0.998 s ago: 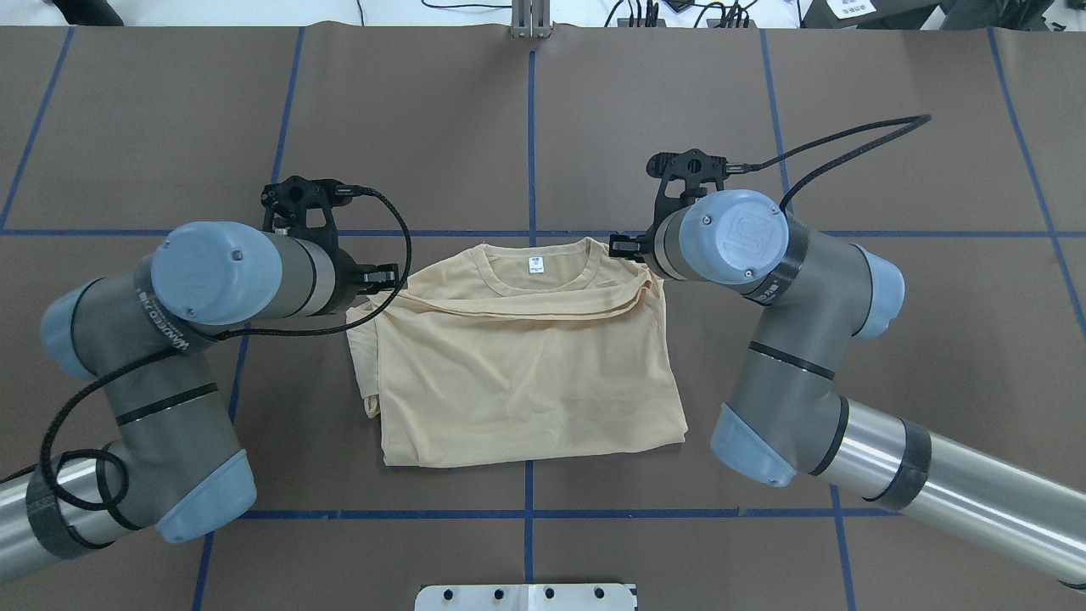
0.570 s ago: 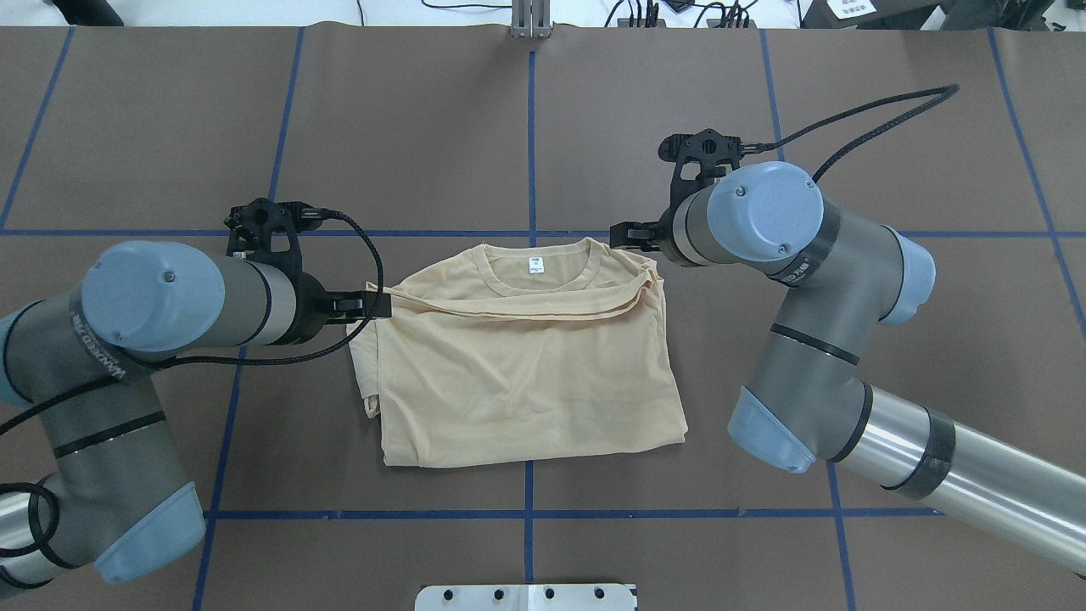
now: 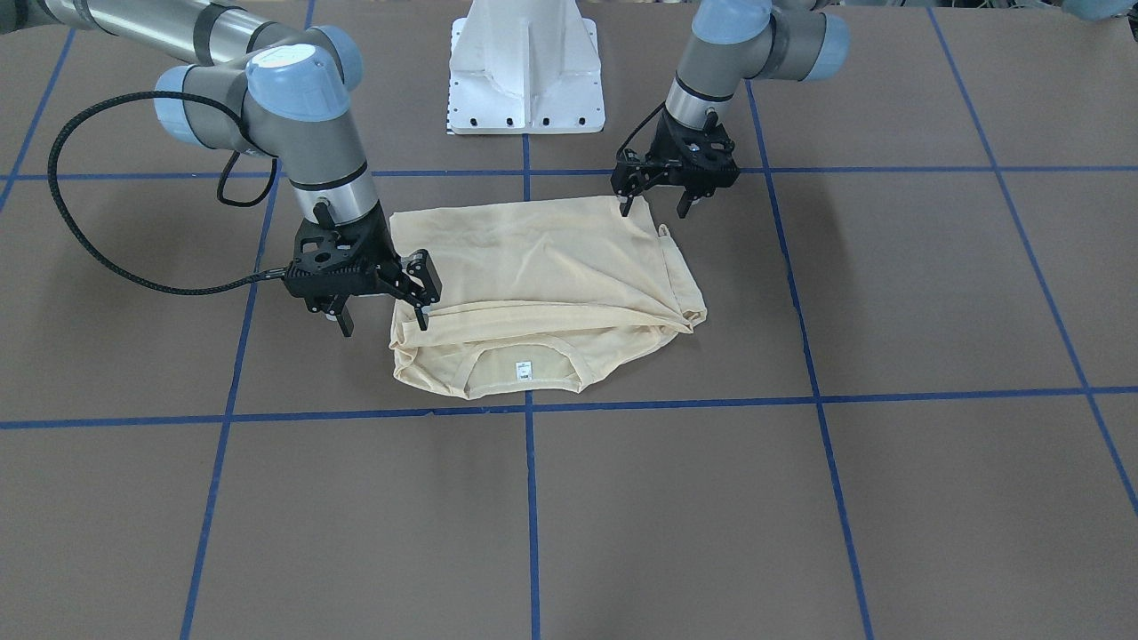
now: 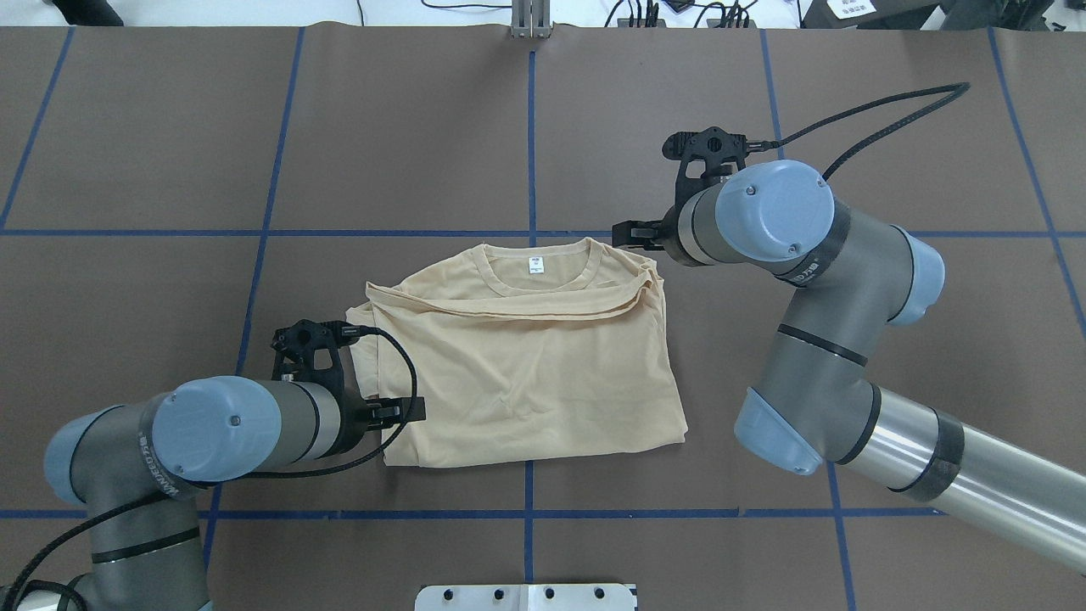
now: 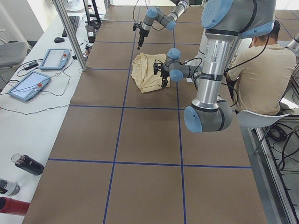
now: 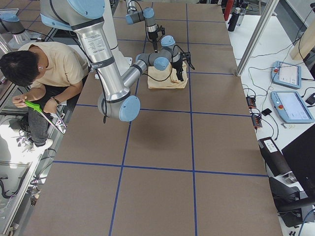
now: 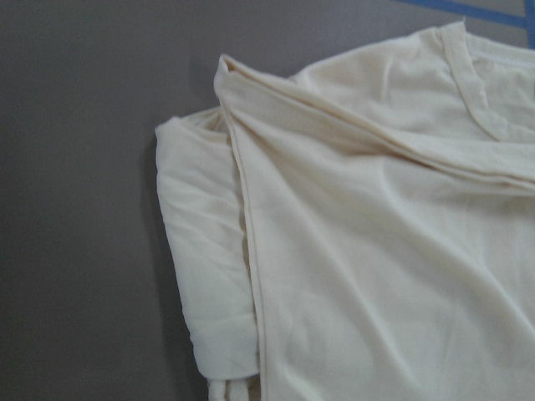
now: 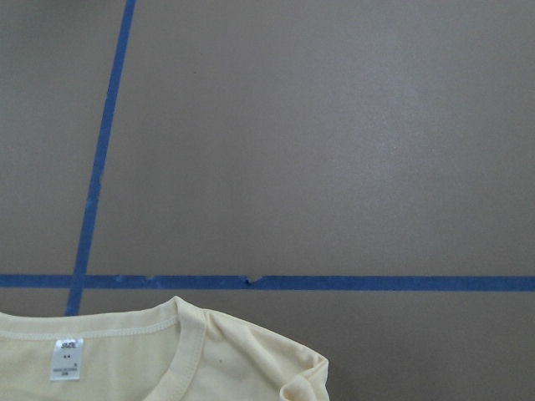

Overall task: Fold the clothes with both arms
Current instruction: 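Lower the left gripper onto the shirt side nearest it and grasp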

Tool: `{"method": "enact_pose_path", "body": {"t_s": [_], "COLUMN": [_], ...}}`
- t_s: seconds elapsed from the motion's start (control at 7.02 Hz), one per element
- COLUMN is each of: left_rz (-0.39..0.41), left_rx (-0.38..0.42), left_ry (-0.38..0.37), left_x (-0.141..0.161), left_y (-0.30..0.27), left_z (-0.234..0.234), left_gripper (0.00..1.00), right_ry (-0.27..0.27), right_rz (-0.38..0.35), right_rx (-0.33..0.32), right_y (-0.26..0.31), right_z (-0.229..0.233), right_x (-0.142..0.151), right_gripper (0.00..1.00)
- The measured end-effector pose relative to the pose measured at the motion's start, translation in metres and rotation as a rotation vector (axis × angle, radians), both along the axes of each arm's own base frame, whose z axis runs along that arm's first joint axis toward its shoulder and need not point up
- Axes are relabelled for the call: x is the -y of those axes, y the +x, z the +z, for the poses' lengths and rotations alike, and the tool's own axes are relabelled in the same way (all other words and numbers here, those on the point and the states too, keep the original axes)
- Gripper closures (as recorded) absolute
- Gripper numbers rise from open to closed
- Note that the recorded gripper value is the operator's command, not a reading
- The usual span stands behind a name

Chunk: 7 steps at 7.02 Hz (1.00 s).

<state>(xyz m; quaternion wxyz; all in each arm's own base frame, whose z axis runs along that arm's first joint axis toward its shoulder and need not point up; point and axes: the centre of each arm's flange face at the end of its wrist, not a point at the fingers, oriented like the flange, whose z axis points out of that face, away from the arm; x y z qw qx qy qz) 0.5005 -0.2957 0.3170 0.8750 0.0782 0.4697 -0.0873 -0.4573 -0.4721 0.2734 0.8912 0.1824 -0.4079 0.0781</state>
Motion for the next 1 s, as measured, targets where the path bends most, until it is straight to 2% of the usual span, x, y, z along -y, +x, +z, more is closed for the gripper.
{"method": "enact_pose_path", "body": {"t_s": [0.14,0.29,0.43,0.57,0.71,1.0], "left_rz": [0.001,0.004,0.011,0.019,0.024,0.027], "left_rx": [-0.007,-0.016,-0.022,-0.029,-0.038,-0.046], "left_ry": [-0.001,0.000,0.001,0.002,0.004,0.006], "left_x": [-0.003,-0.004,-0.007,-0.011,-0.014,-0.016], "left_y": [0.007,0.012,0.016,0.019,0.021,0.019], "left_z": [0.005,0.007,0.008,0.007,0.005,0.003], "left_gripper": [0.41,0.56,0.63,0.79,1.00,1.00], "right_ry": [0.000,0.000,0.000,0.000,0.001,0.001], "right_rz": [0.000,-0.001,-0.001,-0.001,-0.001,0.001], "right_rx": [0.000,0.000,0.000,0.000,-0.001,-0.002], "right_y": [0.000,0.000,0.000,-0.001,-0.001,-0.001], "right_z": [0.000,0.000,0.000,0.000,0.000,0.000], "right_x": [0.000,0.000,-0.001,-0.001,-0.001,-0.001], "right_gripper": [0.00,0.00,0.00,0.00,0.00,0.00]}}
